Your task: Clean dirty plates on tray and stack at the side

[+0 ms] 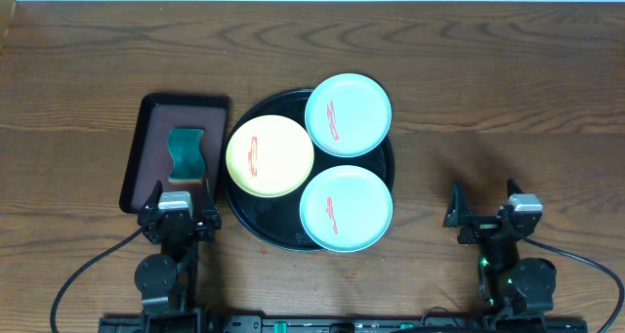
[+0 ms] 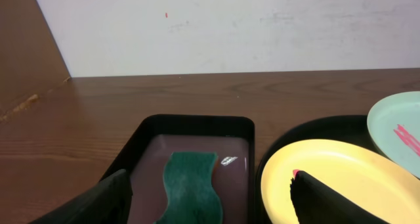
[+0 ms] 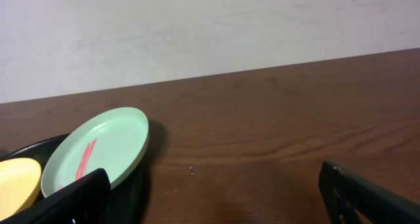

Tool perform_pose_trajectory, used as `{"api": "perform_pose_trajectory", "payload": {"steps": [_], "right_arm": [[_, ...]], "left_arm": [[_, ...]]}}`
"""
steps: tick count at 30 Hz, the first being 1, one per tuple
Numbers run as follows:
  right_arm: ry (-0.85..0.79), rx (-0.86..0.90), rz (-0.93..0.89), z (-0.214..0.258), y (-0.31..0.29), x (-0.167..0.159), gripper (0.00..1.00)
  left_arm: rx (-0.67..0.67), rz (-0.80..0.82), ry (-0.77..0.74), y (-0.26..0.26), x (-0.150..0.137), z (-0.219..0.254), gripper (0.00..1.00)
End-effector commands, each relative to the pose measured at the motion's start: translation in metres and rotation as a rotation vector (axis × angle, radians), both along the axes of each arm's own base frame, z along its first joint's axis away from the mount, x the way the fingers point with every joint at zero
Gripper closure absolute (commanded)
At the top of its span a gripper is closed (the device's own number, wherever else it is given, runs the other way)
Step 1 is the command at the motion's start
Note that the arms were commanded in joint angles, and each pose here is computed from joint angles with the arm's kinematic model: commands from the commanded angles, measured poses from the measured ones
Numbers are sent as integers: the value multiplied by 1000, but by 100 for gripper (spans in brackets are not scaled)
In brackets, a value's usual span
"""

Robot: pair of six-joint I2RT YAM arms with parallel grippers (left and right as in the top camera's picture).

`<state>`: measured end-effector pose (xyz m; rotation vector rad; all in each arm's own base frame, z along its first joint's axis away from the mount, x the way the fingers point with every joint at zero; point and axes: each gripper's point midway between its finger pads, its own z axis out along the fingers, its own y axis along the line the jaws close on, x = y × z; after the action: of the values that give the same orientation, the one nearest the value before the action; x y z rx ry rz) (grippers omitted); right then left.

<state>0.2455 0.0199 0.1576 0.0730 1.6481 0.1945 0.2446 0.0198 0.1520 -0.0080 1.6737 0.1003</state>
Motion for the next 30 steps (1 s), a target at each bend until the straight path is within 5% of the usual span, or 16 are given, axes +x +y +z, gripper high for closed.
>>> {"api": "perform_pose_trajectory", "payload": {"steps": [1, 30], "right_arm": [[0, -4, -2, -1, -1, 0, 1], [-5, -4, -13, 0, -3, 0, 1]], "left_arm": [[3, -11, 49, -2, -1, -14, 23], [4, -11, 48, -2, -1, -14, 22]]}}
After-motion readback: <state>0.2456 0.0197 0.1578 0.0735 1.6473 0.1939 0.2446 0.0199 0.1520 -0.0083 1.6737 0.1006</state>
